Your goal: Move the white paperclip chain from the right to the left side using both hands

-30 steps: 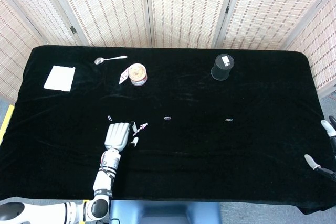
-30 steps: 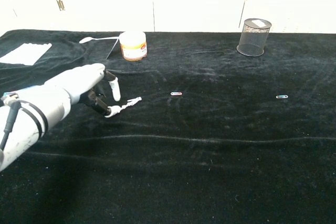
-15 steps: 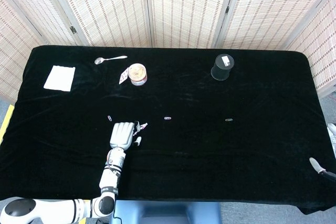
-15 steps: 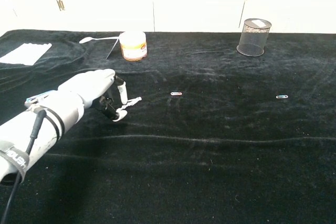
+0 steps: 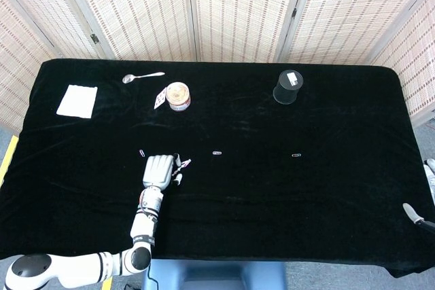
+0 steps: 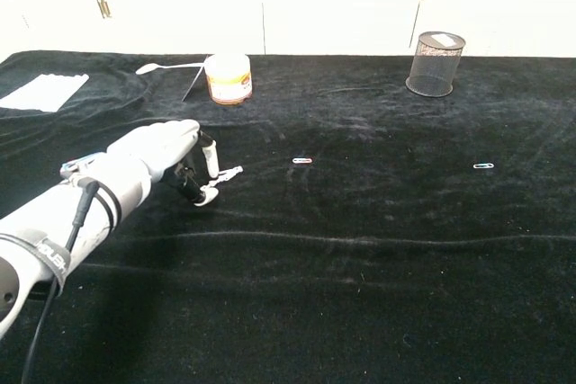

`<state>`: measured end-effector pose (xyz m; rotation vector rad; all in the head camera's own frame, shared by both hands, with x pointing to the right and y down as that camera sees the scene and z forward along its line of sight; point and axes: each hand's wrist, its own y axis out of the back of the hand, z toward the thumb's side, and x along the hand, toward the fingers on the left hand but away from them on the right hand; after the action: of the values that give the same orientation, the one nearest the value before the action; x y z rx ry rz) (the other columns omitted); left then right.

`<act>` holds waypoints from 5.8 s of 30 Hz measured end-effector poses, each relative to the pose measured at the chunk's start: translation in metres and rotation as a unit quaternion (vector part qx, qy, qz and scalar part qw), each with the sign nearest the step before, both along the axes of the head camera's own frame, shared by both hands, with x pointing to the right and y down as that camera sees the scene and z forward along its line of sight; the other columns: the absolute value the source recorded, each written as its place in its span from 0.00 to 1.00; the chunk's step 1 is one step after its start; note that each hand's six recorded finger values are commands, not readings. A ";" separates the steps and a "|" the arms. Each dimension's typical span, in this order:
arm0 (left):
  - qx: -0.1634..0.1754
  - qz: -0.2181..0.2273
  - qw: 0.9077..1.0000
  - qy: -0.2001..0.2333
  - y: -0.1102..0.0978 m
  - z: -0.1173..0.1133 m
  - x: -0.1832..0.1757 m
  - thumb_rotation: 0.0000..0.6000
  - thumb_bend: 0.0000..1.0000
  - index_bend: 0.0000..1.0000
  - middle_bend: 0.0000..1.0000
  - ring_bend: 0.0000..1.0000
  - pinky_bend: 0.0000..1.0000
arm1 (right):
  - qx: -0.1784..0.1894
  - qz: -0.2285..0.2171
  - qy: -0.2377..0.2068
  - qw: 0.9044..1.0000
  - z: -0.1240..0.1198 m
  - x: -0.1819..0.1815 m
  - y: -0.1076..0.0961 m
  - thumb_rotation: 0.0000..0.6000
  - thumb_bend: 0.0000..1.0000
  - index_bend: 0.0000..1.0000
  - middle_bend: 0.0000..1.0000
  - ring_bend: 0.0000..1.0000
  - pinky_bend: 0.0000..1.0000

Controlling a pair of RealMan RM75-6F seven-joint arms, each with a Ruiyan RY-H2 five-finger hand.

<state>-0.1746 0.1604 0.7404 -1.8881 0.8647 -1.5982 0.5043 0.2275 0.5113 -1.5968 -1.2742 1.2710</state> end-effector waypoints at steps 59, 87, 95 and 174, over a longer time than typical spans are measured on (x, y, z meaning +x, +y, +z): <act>-0.026 -0.015 0.999 -0.017 -0.006 0.015 -0.021 1.00 0.61 0.71 1.00 1.00 1.00 | -0.018 0.001 0.010 1.000 0.011 0.000 -0.007 1.00 0.25 0.01 0.00 0.00 0.00; 0.006 -0.040 0.999 0.022 -0.012 0.001 -0.032 1.00 0.67 0.80 1.00 1.00 1.00 | -0.022 0.002 0.011 1.000 0.019 0.005 -0.012 1.00 0.25 0.02 0.00 0.00 0.00; 0.006 -0.047 0.999 0.019 -0.013 0.000 -0.038 1.00 0.67 0.80 1.00 1.00 1.00 | -0.025 0.001 0.011 1.000 0.021 0.004 -0.014 1.00 0.25 0.02 0.00 0.00 0.00; 0.046 -0.147 0.988 0.020 -0.043 -0.021 -0.127 1.00 0.68 0.80 1.00 1.00 1.00 | -0.050 -0.004 0.028 0.998 0.043 -0.002 -0.029 1.00 0.25 0.02 0.00 0.00 0.00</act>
<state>-0.3020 0.1179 0.7192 -1.7976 1.2596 -1.6592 0.5026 0.1989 0.5539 -1.6227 -1.1842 1.3847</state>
